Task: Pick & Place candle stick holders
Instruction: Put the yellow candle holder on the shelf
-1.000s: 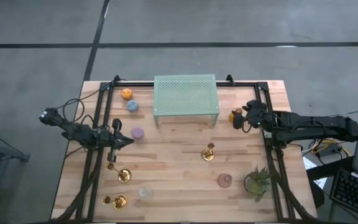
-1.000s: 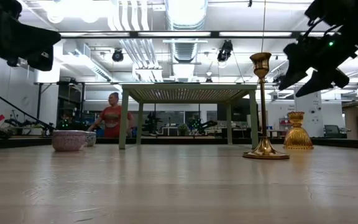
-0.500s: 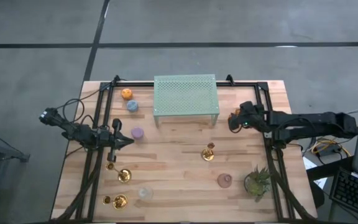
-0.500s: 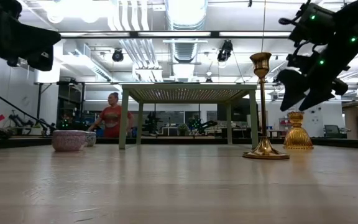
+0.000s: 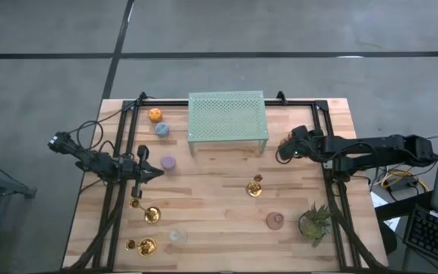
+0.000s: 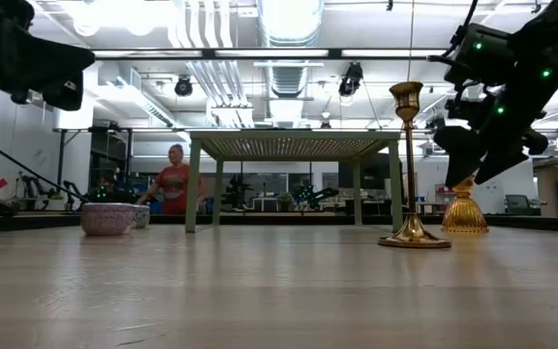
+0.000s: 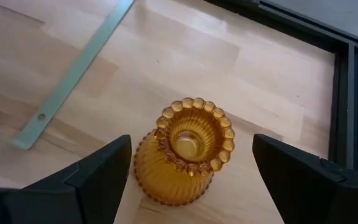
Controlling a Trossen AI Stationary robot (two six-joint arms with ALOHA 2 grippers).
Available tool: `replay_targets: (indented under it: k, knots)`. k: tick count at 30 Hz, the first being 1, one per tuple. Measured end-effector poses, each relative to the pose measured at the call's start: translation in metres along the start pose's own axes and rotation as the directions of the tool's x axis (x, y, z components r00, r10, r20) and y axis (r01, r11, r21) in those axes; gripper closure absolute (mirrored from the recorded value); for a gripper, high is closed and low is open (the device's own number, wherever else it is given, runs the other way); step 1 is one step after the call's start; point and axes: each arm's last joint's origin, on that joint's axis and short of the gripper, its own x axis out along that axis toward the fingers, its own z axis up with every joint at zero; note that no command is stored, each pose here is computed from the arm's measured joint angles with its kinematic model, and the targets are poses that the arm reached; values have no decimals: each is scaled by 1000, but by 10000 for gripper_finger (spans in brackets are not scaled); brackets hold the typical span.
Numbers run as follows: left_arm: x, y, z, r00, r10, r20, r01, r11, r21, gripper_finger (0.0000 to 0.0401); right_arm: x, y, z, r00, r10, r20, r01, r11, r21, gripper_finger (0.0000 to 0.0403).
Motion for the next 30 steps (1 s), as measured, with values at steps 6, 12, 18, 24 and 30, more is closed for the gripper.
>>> replay_targets:
  k: [6, 12, 18, 24, 30]
  knots:
    - [0, 0, 0, 1000, 0, 0, 0, 1000, 0, 375, 2, 1, 0, 1000, -24, 13, 24, 1000, -11, 78]
    - [0, 0, 0, 1000, 0, 0, 0, 1000, 0, 375, 3, 2, 0, 1000, -23, 13, 23, 1000, -10, 78]
    - [0, 0, 0, 1000, 0, 0, 0, 1000, 0, 375, 5, 3, -2, 1000, -14, 12, 14, 1000, -6, 85]
    - [0, 0, 0, 1000, 0, 0, 0, 1000, 0, 375, 7, 4, -3, 1000, -15, 11, 15, 1000, -18, 134]
    - [0, 0, 0, 1000, 0, 0, 0, 1000, 0, 375, 9, 3, -7, 1000, -19, 8, 19, 999, -27, 177]
